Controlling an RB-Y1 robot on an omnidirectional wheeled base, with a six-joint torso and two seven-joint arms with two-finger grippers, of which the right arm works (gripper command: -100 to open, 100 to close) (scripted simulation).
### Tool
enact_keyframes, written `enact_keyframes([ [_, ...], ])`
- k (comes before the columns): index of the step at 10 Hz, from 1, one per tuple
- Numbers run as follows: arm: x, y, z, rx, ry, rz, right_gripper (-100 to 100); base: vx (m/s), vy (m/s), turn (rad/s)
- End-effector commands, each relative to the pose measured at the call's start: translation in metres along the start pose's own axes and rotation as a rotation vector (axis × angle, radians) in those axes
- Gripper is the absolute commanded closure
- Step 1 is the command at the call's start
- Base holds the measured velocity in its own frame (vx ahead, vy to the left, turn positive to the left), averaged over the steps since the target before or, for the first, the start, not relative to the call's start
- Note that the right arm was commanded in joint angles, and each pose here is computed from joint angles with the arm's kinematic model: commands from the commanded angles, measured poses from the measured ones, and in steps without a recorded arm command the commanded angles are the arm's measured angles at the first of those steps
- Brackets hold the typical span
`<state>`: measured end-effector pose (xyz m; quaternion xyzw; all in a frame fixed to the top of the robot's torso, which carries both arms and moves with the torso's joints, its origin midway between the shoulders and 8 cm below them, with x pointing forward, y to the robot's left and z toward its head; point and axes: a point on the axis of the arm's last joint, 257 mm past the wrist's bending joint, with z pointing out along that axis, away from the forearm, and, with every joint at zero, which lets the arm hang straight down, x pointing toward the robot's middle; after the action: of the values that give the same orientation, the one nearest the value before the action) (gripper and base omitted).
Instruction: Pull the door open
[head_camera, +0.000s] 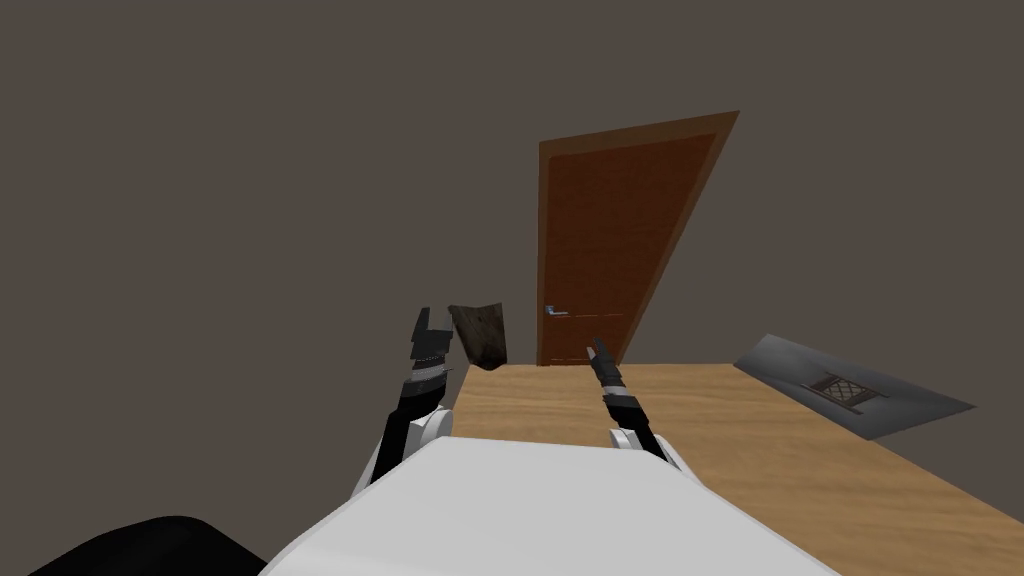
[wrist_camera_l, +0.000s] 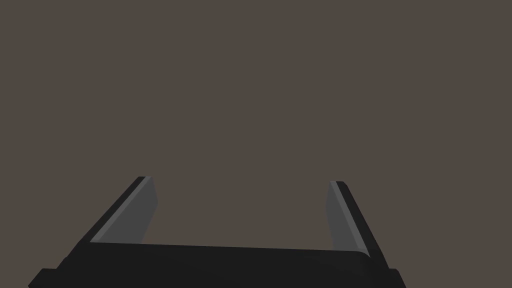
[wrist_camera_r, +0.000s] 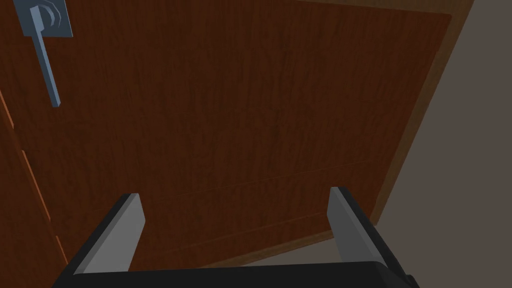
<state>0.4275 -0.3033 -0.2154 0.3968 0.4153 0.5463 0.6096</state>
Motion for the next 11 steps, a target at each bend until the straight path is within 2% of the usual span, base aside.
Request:
enact_keyframes([
  [1, -0.001, -0.008, 0.0002, 0.013, 0.002, 0.002, -100, 0.076, -0.003, 0.009],
  [9, -0.006, -0.065, -0.0104, 0.112, 0.018, 0.025, -100, 0.08, 0.01, 0.014],
  [11, -0.007, -0.073, -0.0128, 0.128, 0.019, 0.028, -100, 0.062, 0.002, 0.008],
])
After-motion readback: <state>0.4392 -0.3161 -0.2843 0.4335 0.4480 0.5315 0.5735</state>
